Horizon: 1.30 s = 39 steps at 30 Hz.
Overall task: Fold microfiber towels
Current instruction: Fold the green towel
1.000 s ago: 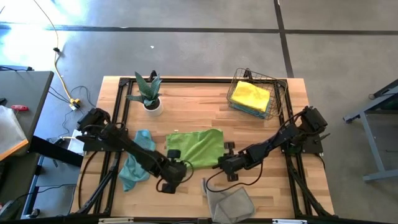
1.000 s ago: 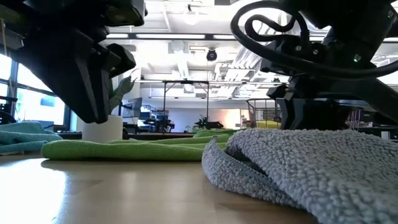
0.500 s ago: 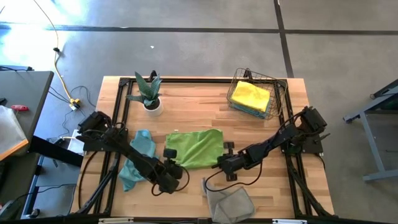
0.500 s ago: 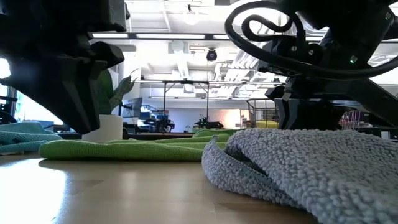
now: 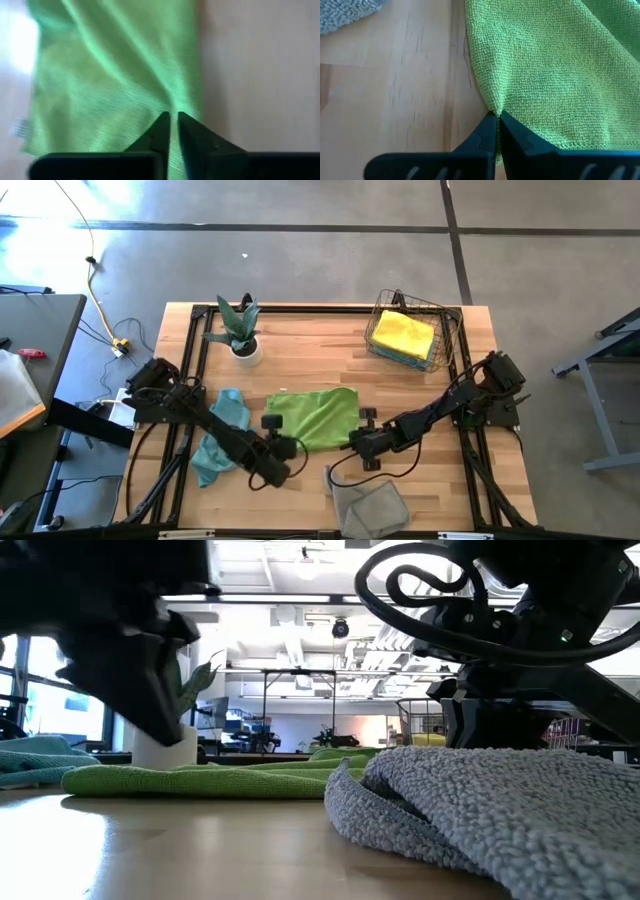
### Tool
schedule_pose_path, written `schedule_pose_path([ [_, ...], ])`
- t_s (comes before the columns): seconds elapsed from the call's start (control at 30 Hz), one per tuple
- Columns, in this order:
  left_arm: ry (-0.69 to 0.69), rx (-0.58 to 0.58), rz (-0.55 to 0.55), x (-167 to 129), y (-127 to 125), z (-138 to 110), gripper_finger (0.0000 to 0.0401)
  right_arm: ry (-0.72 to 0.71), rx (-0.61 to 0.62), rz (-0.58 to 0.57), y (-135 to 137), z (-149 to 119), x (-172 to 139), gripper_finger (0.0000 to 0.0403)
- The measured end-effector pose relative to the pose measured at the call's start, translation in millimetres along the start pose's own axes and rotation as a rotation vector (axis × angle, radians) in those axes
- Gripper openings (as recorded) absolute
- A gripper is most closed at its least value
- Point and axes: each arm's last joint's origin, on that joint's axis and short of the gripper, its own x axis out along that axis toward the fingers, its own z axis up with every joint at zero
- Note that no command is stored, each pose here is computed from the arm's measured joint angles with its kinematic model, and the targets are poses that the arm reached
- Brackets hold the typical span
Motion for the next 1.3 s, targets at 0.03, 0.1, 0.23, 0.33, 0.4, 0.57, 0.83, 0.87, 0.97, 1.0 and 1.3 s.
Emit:
schedule_pose_path([
  [0.03, 0.004, -0.007, -0.01, -1, -1, -1, 0.0011, -0.002, 0.0, 0.0, 0, 0, 0, 0.0001],
  [0.1, 0.008, -0.042, -0.019, -1, -2, -1, 0.0009, -0.004, 0.001, 0.0, 0, 0, 0, 0.0001],
  [0.23, 0.035, -0.044, -0.063, -1, -4, -2, 0.0053, -0.006, 0.002, 0.0, 0, 1, 0, 0.0001],
  [0.33, 0.04, -0.016, -0.092, -4, -9, -5, 0.0094, -0.008, 0.002, -0.002, 0, 1, 0, 0.0001],
  [0.4, 0.039, 0.004, -0.101, -6, -12, -6, 0.0124, -0.008, 0.002, -0.002, 0, 1, 0, 0.0001],
  [0.57, -0.002, 0.026, -0.036, -7, -15, -9, 0.0187, -0.008, 0.003, 0.003, 0, 1, 0, 0.0001],
  [0.83, 0.064, 0.07, 0.029, 20, -21, -16, 0.0212, -0.02, 0.006, 0.008, 0, 2, 0, 0.0001],
  [0.87, 0.057, 0.079, 0.054, 21, -21, -17, 0.021, -0.023, 0.005, 0.008, 1, 2, 0, 0.0001],
  [0.97, 0.059, 0.071, 0.075, 24, -19, -16, 0.0203, -0.031, 0.008, 0.014, 1, 3, 0, 0.0001],
  [1.0, 0.066, 0.067, 0.069, 25, -19, -16, 0.0199, -0.03, 0.01, 0.018, 1, 3, 0, 0.0001],
  [1.3, 0.115, 0.047, 0.096, 26, -11, -18, 0.0103, -0.042, -0.002, 0.046, 2, 5, 0, 0.0001],
])
